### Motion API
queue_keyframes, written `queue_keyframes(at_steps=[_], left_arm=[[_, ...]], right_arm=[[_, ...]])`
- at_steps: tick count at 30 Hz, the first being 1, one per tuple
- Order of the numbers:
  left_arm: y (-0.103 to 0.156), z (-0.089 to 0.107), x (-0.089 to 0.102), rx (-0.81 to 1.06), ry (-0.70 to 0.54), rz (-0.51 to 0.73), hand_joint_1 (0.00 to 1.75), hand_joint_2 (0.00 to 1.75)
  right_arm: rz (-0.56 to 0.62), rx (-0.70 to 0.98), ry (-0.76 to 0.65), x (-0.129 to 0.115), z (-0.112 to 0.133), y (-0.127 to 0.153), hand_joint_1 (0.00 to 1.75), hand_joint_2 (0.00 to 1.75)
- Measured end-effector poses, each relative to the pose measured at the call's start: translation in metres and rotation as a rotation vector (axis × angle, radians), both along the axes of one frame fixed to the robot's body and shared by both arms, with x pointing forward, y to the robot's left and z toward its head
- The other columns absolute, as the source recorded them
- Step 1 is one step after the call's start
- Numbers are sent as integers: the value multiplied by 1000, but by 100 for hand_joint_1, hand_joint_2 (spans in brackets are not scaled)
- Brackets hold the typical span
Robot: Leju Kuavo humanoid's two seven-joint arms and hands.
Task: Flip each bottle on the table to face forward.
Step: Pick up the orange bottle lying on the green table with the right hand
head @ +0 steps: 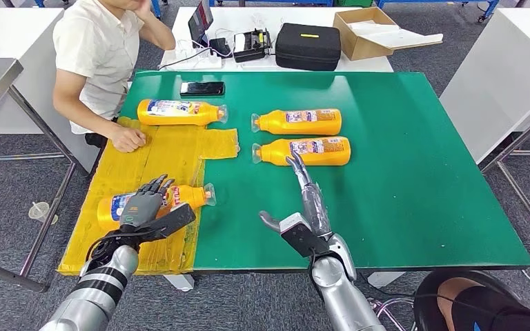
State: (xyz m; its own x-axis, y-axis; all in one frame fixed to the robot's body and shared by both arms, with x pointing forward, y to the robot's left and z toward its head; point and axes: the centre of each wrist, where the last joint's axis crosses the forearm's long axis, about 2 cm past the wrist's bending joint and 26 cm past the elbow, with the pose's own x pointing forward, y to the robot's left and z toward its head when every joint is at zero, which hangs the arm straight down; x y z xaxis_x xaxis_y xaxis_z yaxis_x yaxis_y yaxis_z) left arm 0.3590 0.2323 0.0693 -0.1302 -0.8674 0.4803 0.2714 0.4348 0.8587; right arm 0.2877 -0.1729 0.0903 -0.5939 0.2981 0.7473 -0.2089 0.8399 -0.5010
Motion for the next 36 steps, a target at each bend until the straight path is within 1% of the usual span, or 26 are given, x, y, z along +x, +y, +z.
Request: queue_keyframes(at_steps=[3, 6, 8, 11, 13, 16, 19, 22, 30, 32, 34, 36], left_arm=[[-6, 3, -5, 30, -100, -15, 0, 175], [-24, 13, -17, 52, -217, -36, 0, 175], [-37, 24, -27, 28, -294, -53, 0, 175], [-57, 44, -46, -62, -499, -83, 0, 175], [-73, 61, -62, -110, -616, -108, 0, 175], [-92, 79, -82, -153, -704, -146, 0, 175], [-99, 88, -92, -181, -746, -159, 0, 175], [-102, 95, -96, -201, -772, -161, 0, 175], [-104, 100, -101, -217, -794, -168, 0, 175], [-105, 100, -102, -223, -799, -174, 0, 175], [-105, 99, -104, -240, -793, -179, 0, 175], [-105, 97, -106, -301, -747, -192, 0, 175]], right_arm=[[-49, -66, -20, 0, -2, -3, 0, 175], [-131, -177, -57, -1, -1, -8, 0, 175], [-183, -264, -61, -1, 0, -12, 0, 175], [-302, -470, -65, 0, 0, -20, 0, 175], [-358, -570, -82, 4, 2, -27, 0, 175], [-390, -634, -110, 12, 8, -34, 0, 175], [-399, -652, -122, 16, 10, -39, 0, 175], [-402, -661, -126, 17, 11, -42, 0, 175], [-408, -676, -131, 19, 12, -45, 0, 175], [-411, -710, -109, 21, 13, -46, 0, 175], [-418, -778, -54, 24, 13, -48, 0, 175], [-428, -862, 17, 30, 10, -53, 0, 175]])
